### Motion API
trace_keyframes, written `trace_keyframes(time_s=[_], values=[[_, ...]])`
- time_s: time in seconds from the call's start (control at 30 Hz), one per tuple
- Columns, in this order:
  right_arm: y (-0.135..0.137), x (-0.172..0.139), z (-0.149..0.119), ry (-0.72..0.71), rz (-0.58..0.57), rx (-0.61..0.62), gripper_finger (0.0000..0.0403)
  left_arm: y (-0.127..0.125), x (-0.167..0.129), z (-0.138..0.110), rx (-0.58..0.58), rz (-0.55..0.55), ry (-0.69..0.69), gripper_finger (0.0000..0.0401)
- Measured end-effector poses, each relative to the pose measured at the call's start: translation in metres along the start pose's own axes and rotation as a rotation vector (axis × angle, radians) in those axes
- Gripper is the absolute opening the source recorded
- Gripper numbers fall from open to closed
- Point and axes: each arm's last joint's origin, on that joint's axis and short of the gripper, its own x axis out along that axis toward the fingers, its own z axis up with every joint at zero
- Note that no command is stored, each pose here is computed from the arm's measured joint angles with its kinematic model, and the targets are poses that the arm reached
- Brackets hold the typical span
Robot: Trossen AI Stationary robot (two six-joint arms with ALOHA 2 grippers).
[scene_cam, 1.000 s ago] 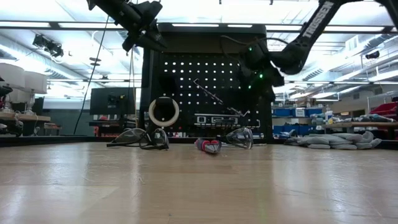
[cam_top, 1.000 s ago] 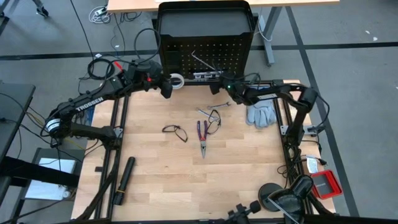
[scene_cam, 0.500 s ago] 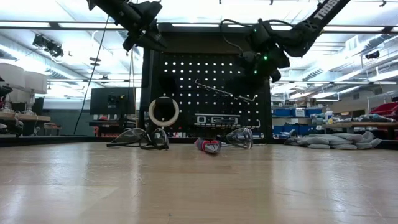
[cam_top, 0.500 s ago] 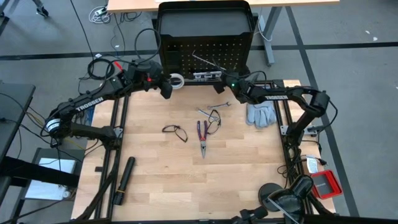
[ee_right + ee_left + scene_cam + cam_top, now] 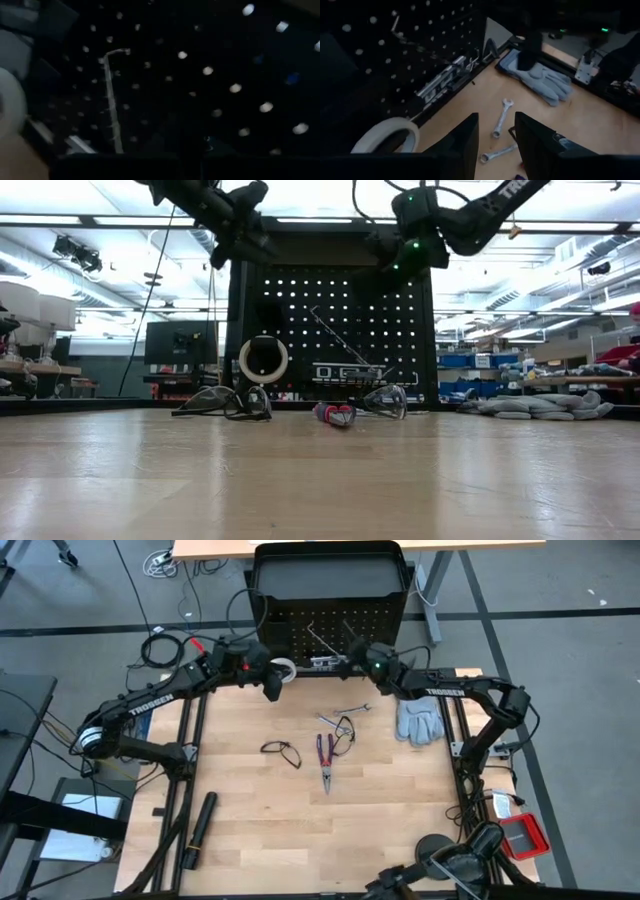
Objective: Hang tools onto peg board
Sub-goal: Assemble the black pegboard
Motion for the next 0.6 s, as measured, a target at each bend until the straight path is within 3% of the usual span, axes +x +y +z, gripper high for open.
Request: trace_keyframes(time_s=[0.07, 0.2, 0.4, 0.5, 0.6], values=[[-0.002, 0.002, 0.002, 0.029, -0.050, -0.030, 0.0007, -0.001, 0.000, 0.001, 0.002, -0.007, -0.012, 0.0131], [-0.006, 0.004, -0.005, 0.115, -0.124, 0.050, 0.0007, -0.002, -0.002, 0.005, -0.025, -0.019, -0.023, 0.0131], [-0.006, -0.012, 0.003, 0.138, -0.010, 0.441, 0.0029, -0.002, 0.010, 0.000, -0.026, -0.050, 0.091, 0.0131], [0.001, -0.013, -0.009, 0.244, 0.071, 0.484, 0.0040, -0.005, 0.025, 0.008, 0.040, -0.072, 0.123, 0.0131], [0.006, -0.022, -0.006, 0.267, 0.059, 0.524, 0.0037, -0.005, 0.045, 0.015, 0.114, -0.072, 0.170, 0.0131]])
